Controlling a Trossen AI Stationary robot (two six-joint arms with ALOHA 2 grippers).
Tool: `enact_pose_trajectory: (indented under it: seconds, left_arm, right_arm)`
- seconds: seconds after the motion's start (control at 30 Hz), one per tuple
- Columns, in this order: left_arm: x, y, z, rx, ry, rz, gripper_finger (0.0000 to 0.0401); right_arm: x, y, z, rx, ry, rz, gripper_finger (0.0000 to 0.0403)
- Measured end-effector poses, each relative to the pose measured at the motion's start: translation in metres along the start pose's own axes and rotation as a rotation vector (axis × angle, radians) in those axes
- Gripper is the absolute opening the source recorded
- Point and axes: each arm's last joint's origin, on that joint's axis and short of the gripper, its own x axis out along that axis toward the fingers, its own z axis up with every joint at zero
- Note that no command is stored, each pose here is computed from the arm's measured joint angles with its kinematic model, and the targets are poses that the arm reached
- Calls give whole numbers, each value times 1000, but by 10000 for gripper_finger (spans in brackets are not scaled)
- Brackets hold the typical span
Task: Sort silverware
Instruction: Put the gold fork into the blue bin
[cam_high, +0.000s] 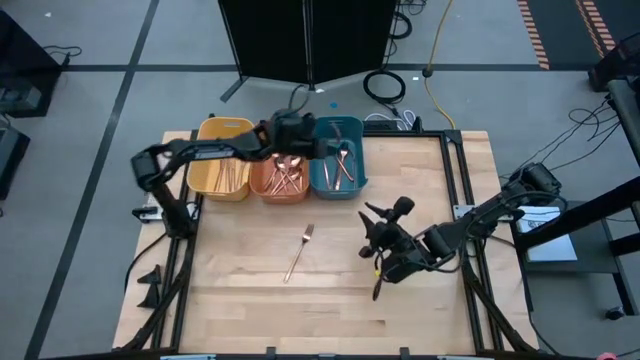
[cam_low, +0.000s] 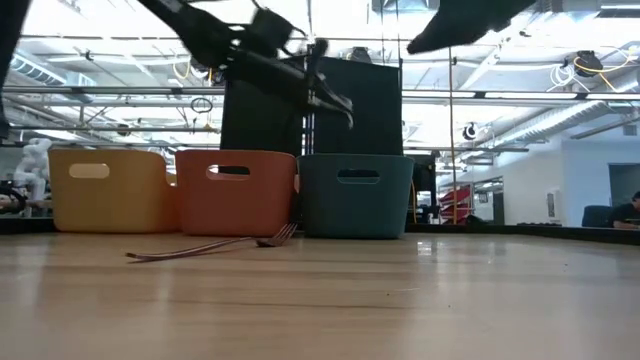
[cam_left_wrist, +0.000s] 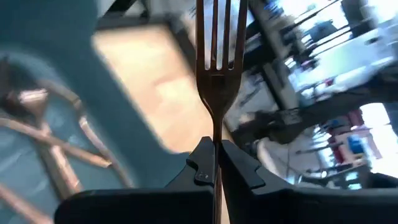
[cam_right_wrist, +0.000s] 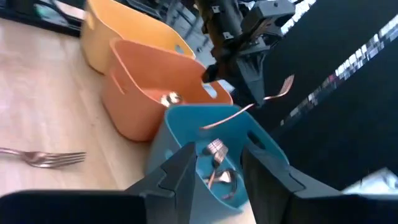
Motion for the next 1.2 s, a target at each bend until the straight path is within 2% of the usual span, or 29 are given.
enact_pose_trajectory:
  seconds: [0.17, 0.3, 0.4, 0.53, 0.8, 1.0, 1.1, 1.2]
  left_arm:
    - [23, 6, 23, -9, 85, 105, 6]
    - [29, 11, 33, -9, 138, 230, 6]
    - [30, 13, 36, -5, 164, 270, 6]
    - [29, 14, 36, -4, 175, 280, 19]
    - [27, 19, 40, -21, 163, 291, 80]
    - [19, 23, 53, -33, 139, 283, 93]
    - [12, 13, 66, 11, 103, 258, 93]
    - [4, -6, 79, 106, 59, 208, 94]
  right_arm:
    - [16, -10, -13, 68, 95, -36, 118]
    - [25, -15, -21, 69, 188, 14, 118]
    - [30, -16, -22, 69, 223, 39, 118]
    - [34, -18, -23, 50, 241, 50, 118]
    - [37, -19, -23, 22, 247, 49, 118]
    - [37, -19, -23, 22, 260, 78, 118]
    - [36, -18, -24, 24, 270, 100, 118]
    - [36, -18, -24, 25, 272, 104, 118]
